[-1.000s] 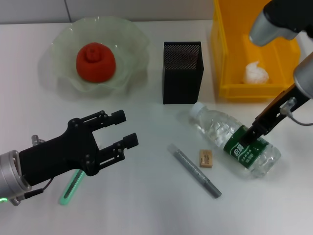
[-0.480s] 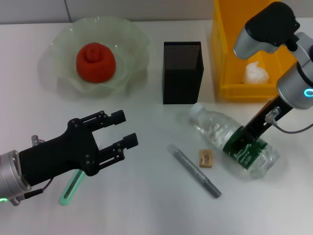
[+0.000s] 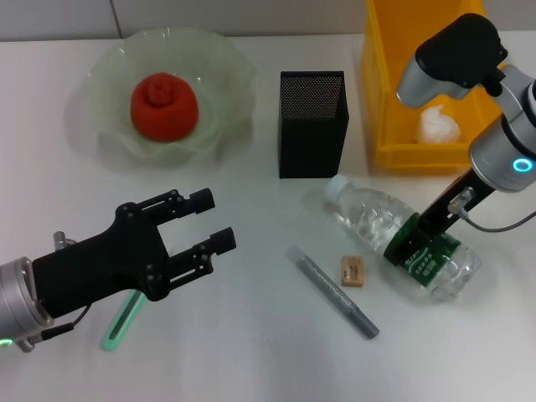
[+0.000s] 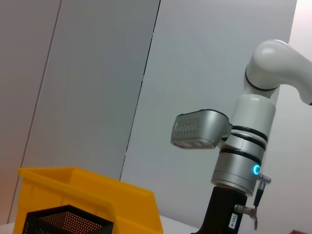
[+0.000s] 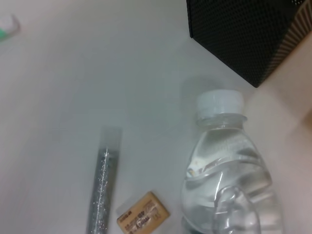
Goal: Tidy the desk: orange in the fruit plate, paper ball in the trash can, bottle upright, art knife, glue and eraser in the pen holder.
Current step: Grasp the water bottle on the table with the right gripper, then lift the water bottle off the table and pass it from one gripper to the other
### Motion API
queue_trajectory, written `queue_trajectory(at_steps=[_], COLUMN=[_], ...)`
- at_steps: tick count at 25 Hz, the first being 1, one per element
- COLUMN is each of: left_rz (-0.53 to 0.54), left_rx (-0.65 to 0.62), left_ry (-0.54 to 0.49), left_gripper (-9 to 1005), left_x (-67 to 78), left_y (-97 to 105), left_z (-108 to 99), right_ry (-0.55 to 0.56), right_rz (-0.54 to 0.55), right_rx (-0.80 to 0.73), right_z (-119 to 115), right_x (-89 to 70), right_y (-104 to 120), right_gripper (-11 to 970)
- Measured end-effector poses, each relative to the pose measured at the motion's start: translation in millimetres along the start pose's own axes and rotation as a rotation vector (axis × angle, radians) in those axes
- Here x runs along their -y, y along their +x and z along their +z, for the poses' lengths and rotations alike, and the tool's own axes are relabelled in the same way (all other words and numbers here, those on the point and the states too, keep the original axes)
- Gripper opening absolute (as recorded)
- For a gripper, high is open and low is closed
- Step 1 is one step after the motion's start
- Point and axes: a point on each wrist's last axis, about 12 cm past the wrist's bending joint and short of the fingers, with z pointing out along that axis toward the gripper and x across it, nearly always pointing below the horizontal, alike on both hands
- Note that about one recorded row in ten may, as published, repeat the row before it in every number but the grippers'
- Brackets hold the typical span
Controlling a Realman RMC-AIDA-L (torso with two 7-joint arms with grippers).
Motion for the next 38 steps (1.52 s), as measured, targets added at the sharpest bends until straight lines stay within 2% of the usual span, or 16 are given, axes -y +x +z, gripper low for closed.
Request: queue_trajectory(at_steps=[16, 23, 32, 38], left_rz=[-0.003, -0.011, -0.01, -0.008], left_rx=[-0.001, 0.0, 0.002, 0.003], left_ry=[0.001, -0.002, -0.003, -0.001], left_gripper=[605, 605, 605, 605], left_x=[0.4, 1.1, 1.0, 0.4], left_y=[0.6, 1.9, 1.8, 1.1], left_z=[-0.1, -0.4, -0.3, 0.6], right_ry=[0.003, 0.011, 0.01, -0.037], right_rz=[-0.002, -0.065, -0.07, -0.093], right_rx=[-0.001, -0.009, -0.008, 0.073], right_z=[7.6, 7.5, 8.6, 2.0], right_x=[3.0, -1.1, -1.6, -7.0], right_y=[0.4, -0.4, 0.9, 8.3], right_gripper=[801, 801, 773, 773])
